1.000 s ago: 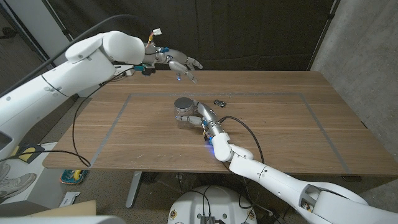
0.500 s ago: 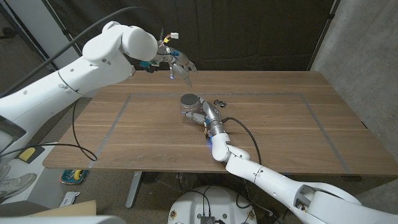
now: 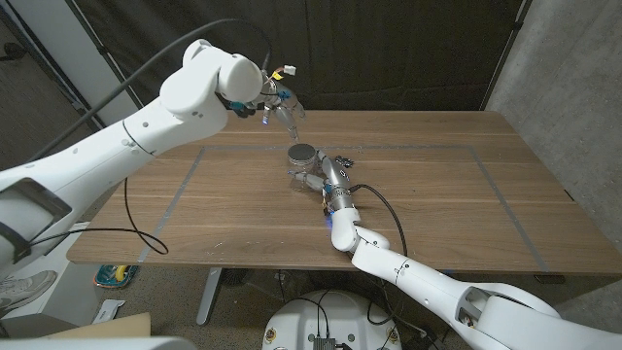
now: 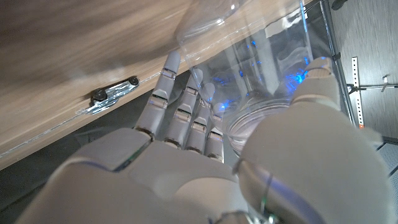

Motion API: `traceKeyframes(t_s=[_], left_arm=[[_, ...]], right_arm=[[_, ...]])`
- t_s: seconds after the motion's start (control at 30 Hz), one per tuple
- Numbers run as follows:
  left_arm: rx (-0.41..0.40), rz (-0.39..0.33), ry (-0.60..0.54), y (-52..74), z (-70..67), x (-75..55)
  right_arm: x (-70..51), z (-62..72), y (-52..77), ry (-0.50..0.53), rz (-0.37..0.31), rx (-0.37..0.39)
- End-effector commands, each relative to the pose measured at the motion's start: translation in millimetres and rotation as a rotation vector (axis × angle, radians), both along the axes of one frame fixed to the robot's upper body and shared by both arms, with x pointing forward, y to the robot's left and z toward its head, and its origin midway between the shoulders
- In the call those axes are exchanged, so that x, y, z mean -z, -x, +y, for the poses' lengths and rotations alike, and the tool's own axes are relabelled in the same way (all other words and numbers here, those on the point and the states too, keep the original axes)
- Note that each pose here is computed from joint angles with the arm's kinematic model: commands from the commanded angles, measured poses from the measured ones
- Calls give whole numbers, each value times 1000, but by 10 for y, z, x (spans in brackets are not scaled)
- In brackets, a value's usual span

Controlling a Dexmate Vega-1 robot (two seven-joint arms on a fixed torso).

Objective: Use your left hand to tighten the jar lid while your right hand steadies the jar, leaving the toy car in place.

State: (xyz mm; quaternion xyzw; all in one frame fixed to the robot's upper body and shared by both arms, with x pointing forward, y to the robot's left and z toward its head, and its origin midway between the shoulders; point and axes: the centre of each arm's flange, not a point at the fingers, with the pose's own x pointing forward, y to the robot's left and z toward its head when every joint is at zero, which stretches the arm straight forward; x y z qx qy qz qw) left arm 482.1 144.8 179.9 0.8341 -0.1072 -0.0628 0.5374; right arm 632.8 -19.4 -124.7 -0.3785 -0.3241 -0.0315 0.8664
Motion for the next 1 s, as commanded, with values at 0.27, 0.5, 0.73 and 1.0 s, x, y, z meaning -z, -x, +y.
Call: traceKeyframes(t_s=[0.27, 0.5, 0.73, 1.0], left_arm=[[-47, -33, -74, -336, -166, 220], [-20, 3, -67, -488, -190, 258], [-28, 1, -90, -600, -229, 323], [-22, 0, -116, -711, -303, 426]], right_arm=[[-39, -25, -46, -12, -13, -13], [-57, -31, -76, -14, -17, -16], [-66, -46, -103, -14, -15, -16], [-76, -56, -129, -15, -15, -24]])
